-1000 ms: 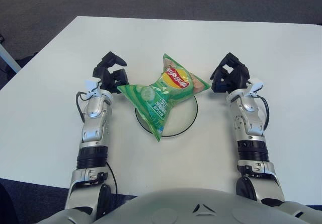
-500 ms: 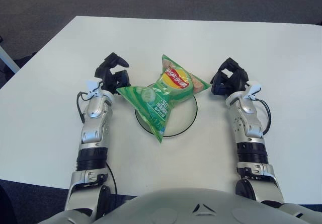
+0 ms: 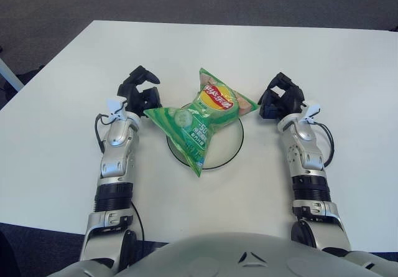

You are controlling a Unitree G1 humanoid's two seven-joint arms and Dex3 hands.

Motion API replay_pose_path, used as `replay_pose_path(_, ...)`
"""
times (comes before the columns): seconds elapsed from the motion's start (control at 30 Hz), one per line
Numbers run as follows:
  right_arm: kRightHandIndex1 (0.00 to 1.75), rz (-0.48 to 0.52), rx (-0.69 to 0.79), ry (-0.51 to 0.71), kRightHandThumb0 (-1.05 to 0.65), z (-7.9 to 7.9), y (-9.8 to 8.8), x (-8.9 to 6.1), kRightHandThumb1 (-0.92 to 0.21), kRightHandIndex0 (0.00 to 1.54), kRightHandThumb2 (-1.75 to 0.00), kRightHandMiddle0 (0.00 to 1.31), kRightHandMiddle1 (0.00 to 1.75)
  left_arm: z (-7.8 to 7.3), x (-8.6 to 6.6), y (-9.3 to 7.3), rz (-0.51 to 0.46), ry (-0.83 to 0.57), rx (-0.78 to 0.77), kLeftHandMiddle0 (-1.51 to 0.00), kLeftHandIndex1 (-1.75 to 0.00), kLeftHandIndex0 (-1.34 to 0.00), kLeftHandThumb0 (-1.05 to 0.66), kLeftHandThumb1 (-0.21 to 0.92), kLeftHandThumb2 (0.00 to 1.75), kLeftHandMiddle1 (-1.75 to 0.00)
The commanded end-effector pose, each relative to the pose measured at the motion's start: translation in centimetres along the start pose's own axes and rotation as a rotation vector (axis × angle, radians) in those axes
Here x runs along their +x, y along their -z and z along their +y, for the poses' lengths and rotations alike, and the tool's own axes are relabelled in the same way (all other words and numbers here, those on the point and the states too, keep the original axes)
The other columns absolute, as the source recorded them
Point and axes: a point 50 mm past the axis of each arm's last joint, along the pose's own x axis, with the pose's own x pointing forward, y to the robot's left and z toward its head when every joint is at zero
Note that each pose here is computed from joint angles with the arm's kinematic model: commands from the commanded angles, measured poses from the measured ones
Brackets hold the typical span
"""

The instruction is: Put the snack into the plate.

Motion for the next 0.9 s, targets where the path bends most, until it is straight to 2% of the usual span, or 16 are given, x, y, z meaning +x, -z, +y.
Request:
replay_pose_path(0.0, 1.61, 0.111, 0.013, 0.038, -0.01, -1.2, 3.1, -1.6, 0.11, 0.96, -1.75, 0.71, 1.75, 0.3, -0.9, 1.1, 0.049, -0.003, 0.001, -1.30, -1.75, -0.68, -0.51, 0.24, 1.41, -1.75)
replay_pose_path(0.53, 1.63, 0.123, 0.006, -0.007, -0.01, -1.3, 3.6, -1.5, 0.10, 0.95, -1.75, 0.71, 1.75, 0.3, -0.9, 1.2, 0.052, -0.010, 0.005, -1.30, -1.75, -0.68, -0.51, 0.24, 1.42, -1.75)
replay_pose_path(0.87, 1.66, 0.153, 0.005, -0.023, -0.01, -1.6, 4.5, -1.3, 0.09, 0.93, -1.75, 0.70, 1.75, 0.3, -0.9, 1.3, 0.054, -0.015, 0.003, -1.30, -1.75, -0.68, -0.52, 0.23, 1.42, -1.75)
